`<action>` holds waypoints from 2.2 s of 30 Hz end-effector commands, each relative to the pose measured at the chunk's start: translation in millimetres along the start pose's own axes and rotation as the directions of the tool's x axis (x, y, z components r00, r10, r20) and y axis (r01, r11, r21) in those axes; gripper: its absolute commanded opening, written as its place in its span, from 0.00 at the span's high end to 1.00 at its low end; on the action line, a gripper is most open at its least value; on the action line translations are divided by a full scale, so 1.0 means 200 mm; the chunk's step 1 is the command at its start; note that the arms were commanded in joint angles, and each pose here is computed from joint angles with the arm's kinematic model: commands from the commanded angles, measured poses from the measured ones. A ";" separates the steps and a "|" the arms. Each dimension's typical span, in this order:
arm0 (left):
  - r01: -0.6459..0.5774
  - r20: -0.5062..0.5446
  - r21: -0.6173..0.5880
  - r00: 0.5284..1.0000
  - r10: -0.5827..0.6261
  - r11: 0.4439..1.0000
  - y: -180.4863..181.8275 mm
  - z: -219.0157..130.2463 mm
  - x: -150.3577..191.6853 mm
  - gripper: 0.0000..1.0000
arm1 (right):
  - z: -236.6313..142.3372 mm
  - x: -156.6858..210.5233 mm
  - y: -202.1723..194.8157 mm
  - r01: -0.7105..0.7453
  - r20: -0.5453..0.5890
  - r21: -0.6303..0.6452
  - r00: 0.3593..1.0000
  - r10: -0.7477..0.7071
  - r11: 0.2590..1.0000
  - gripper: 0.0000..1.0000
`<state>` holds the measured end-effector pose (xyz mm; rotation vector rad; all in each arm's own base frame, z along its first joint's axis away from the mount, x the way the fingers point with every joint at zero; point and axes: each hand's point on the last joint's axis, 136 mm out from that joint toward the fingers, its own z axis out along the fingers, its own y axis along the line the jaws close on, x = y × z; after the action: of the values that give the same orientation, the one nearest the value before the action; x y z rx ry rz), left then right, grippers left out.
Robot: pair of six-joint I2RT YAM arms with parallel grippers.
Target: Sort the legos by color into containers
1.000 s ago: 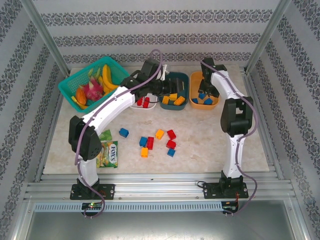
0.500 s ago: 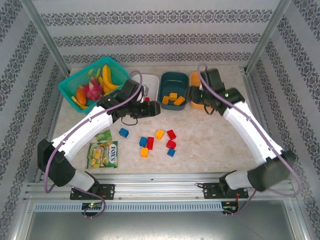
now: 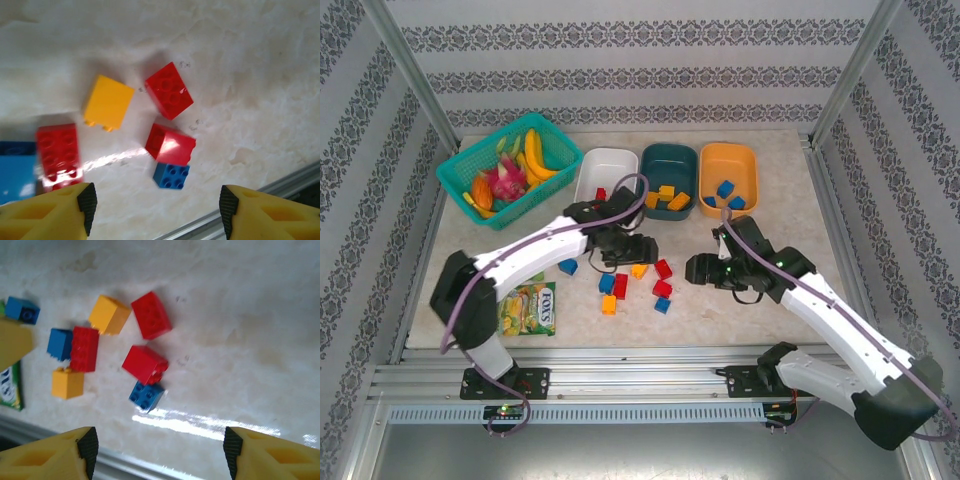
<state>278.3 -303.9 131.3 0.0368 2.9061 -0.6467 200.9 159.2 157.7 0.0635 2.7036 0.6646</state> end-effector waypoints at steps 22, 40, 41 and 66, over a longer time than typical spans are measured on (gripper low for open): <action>0.357 -0.042 -0.275 0.923 -0.382 0.893 -0.05 0.52 -0.02 0.37 | -0.32 0.20 0.02 0.063 0.081 -0.162 0.995 -0.050 0.985 0.14; 0.307 -0.035 -0.307 0.942 -0.333 0.901 -0.02 0.64 -0.06 0.55 | -0.29 0.18 0.02 0.039 0.070 -0.171 0.997 -0.027 0.984 0.14; 0.301 -0.039 -0.314 0.944 -0.329 0.900 -0.01 0.64 -0.06 0.55 | -0.28 0.18 0.02 0.039 0.066 -0.170 0.997 -0.028 0.985 0.14; 0.204 0.195 -0.117 0.964 -0.179 0.972 0.16 -0.05 -0.81 0.65 | -0.25 -0.20 0.35 0.105 0.204 -0.355 0.978 -0.033 0.929 0.15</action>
<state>416.7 -298.8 130.2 -0.3970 2.8229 -0.4225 190.1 178.8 217.2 -0.0511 2.4664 0.9967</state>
